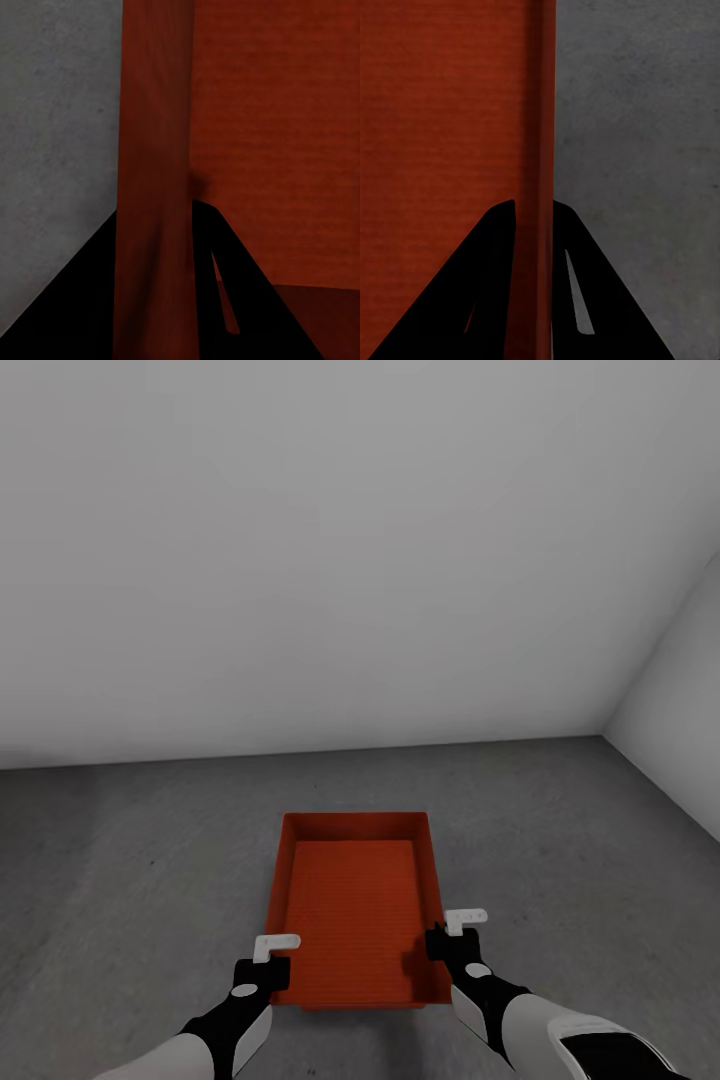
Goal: Move the two storage containers from the living room to the garage. In the garage, place one container on the floor and stack the other container on top of it (either order is fine).
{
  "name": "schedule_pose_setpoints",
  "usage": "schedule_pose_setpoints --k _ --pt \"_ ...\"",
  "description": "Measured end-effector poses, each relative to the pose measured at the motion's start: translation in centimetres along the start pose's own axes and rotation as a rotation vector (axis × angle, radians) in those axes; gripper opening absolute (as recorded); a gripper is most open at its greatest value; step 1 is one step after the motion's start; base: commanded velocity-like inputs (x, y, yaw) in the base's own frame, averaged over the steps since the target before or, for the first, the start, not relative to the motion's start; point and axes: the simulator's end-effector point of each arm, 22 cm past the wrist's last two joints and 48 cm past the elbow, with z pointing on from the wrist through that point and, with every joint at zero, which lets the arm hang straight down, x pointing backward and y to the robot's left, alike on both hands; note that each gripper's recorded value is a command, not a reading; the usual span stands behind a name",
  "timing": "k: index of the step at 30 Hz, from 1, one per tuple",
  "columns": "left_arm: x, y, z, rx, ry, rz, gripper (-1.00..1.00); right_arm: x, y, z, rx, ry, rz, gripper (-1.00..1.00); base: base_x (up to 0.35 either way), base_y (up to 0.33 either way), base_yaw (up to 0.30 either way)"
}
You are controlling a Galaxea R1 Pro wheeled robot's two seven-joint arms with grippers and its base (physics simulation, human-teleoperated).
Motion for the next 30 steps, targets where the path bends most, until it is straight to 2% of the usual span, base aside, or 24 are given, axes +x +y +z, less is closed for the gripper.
schedule_pose_setpoints --k 8,30 --pt "0.72 -0.06 1.09 0.000 -0.002 0.001 -1.00 0.91 0.07 0.94 0.000 -0.002 0.001 -1.00 0.000 0.000 0.000" --pt "0.70 -0.06 1.09 0.000 -0.003 0.001 -1.00 0.89 0.06 0.94 0.000 -0.003 0.001 -1.00 0.000 0.000 0.000"
